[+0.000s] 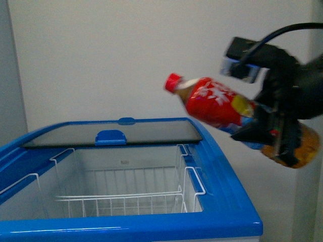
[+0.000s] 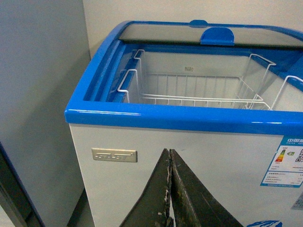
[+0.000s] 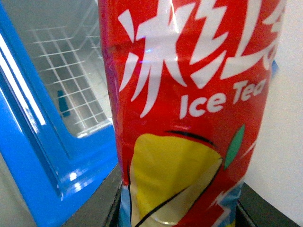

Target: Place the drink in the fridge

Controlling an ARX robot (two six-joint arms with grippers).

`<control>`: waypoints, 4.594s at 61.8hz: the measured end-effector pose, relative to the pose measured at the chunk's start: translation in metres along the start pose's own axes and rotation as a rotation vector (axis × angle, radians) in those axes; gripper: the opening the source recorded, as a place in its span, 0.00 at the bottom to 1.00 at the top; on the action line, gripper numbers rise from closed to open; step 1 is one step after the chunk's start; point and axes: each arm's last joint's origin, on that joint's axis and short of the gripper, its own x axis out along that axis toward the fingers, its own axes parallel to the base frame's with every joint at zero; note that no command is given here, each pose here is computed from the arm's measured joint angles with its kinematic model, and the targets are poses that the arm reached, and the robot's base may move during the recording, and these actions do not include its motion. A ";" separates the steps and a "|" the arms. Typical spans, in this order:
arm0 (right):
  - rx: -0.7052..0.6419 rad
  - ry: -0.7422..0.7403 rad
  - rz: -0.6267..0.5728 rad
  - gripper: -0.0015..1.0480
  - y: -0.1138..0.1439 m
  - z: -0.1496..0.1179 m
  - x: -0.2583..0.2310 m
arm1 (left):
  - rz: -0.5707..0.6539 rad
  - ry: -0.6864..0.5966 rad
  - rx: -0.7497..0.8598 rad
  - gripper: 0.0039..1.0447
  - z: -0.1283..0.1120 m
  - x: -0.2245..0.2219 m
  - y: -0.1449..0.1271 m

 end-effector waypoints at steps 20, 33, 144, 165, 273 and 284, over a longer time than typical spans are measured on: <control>-0.300 0.041 0.146 0.38 0.006 0.073 0.117 | 0.000 0.006 0.001 0.02 -0.003 -0.012 0.000; -0.316 0.076 0.155 0.38 0.013 0.071 0.161 | 0.000 0.005 0.001 0.02 -0.003 -0.012 0.000; 0.524 -0.004 -0.663 0.93 -0.038 0.021 -0.037 | 0.000 0.006 0.005 0.92 -0.003 -0.012 0.000; 0.860 -0.197 -0.637 0.68 0.130 -0.057 -0.161 | 0.000 0.006 0.005 0.92 -0.003 -0.012 0.000; 0.879 -0.209 -0.644 0.04 0.216 -0.133 -0.161 | 0.000 0.005 0.005 0.92 -0.003 -0.012 0.000; 0.879 -0.209 -0.644 0.32 0.216 -0.133 -0.161 | 0.000 0.005 0.005 0.92 -0.003 -0.012 0.000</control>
